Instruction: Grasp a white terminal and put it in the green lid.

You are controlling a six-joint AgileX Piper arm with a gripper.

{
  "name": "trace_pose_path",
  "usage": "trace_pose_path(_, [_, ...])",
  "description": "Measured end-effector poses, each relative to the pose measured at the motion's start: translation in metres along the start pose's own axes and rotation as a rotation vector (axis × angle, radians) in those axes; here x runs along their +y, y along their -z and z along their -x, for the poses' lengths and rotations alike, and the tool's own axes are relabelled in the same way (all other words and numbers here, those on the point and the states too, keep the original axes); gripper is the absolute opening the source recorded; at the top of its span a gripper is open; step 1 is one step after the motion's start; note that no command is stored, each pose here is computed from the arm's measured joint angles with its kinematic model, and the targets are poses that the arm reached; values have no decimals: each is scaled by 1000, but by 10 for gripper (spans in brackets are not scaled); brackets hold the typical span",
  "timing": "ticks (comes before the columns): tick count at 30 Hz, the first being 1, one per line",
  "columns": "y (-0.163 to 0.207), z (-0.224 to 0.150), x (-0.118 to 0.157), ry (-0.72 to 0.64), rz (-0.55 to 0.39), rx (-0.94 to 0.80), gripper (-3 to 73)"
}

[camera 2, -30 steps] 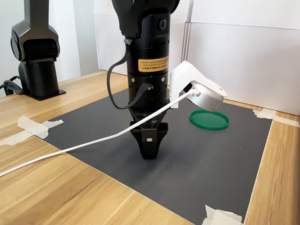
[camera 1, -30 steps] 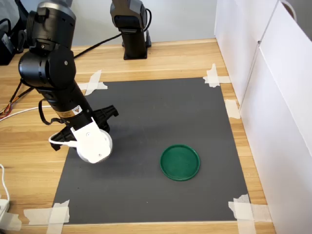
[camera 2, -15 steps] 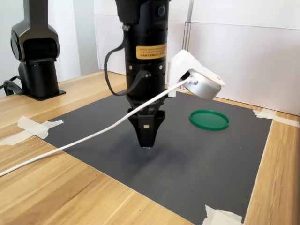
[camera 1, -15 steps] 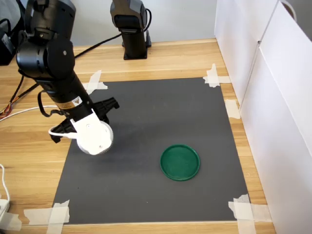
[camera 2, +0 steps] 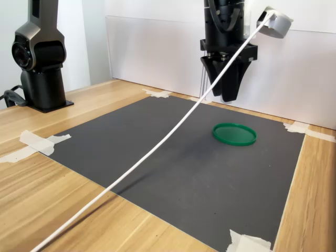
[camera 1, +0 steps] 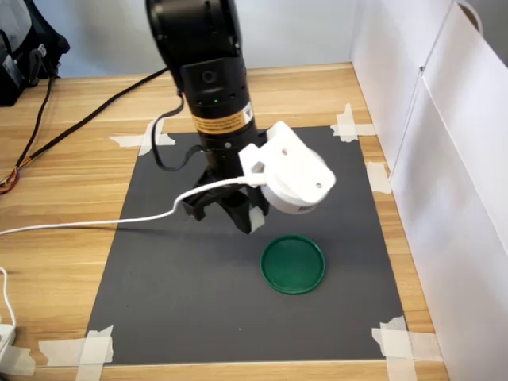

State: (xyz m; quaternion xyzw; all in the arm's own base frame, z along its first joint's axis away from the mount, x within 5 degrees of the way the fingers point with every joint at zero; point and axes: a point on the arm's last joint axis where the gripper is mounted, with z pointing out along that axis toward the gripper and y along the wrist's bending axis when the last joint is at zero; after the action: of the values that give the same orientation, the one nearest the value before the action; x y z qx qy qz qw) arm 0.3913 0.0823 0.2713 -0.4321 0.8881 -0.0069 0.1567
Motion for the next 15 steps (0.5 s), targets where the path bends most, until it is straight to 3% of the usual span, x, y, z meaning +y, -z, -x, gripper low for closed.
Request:
trace_pose_path(8, [-35,33,23,57,33,29,317])
trace_pose_path(15, [-57,35,21,57,20,59,317])
